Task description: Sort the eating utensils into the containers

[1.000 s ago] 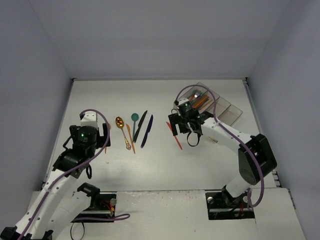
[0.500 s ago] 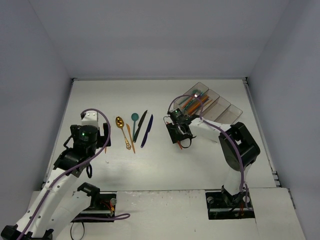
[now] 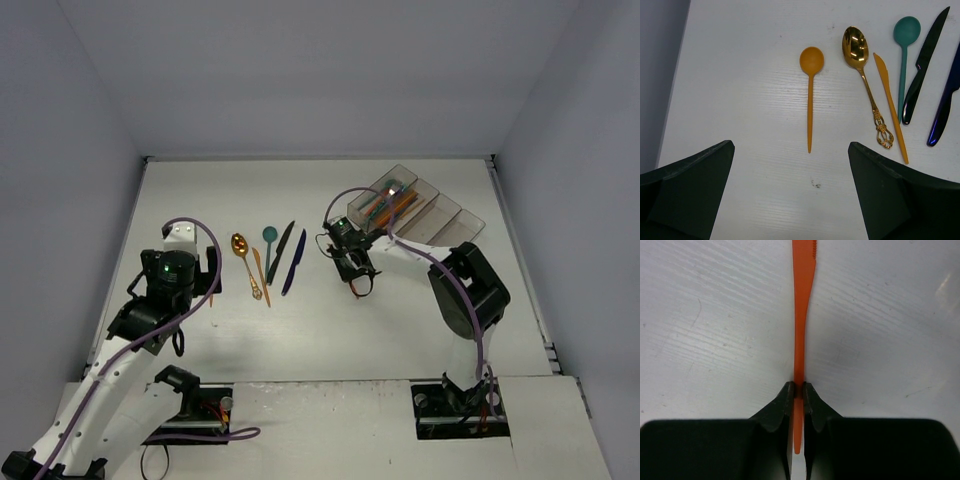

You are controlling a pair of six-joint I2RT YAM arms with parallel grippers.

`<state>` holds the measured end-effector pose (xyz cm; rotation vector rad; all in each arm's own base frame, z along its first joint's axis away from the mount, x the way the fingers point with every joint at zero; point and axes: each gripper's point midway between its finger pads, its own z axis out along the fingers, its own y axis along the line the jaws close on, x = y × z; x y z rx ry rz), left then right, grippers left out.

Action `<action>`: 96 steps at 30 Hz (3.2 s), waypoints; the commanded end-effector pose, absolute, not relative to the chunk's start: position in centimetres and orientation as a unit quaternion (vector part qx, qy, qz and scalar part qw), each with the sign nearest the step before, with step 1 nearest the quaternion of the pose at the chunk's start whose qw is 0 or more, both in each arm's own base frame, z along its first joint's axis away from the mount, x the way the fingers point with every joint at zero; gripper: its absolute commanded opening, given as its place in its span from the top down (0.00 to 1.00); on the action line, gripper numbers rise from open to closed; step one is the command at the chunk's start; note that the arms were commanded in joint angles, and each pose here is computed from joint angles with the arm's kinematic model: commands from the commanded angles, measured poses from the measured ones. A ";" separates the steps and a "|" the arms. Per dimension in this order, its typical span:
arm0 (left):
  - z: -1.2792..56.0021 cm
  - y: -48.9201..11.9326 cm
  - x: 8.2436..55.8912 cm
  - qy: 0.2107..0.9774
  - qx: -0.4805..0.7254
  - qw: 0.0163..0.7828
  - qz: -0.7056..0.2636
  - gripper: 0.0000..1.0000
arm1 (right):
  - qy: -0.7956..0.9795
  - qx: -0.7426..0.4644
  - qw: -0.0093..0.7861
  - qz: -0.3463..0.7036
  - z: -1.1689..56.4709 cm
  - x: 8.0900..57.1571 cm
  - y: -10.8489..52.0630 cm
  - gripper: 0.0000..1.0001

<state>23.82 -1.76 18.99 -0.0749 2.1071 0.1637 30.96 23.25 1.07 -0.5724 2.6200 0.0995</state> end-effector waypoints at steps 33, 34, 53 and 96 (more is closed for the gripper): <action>21.0 -1.4 24.9 0.850 -0.049 0.521 0.068 0.03 | 0.883 0.316 0.343 0.042 10.5 42.8 3.5 0.79; 21.0 -1.5 24.9 0.850 -0.048 0.520 0.067 0.03 | 0.884 0.309 0.348 0.043 10.9 42.9 3.6 0.74; 20.8 -1.9 25.0 0.853 -0.043 0.517 0.058 0.03 | 0.906 0.104 0.406 0.061 15.1 39.6 20.7 0.36; 20.5 -1.9 24.9 0.858 -0.046 0.508 0.062 0.03 | 0.963 -0.066 0.260 0.020 -0.5 29.9 31.7 0.85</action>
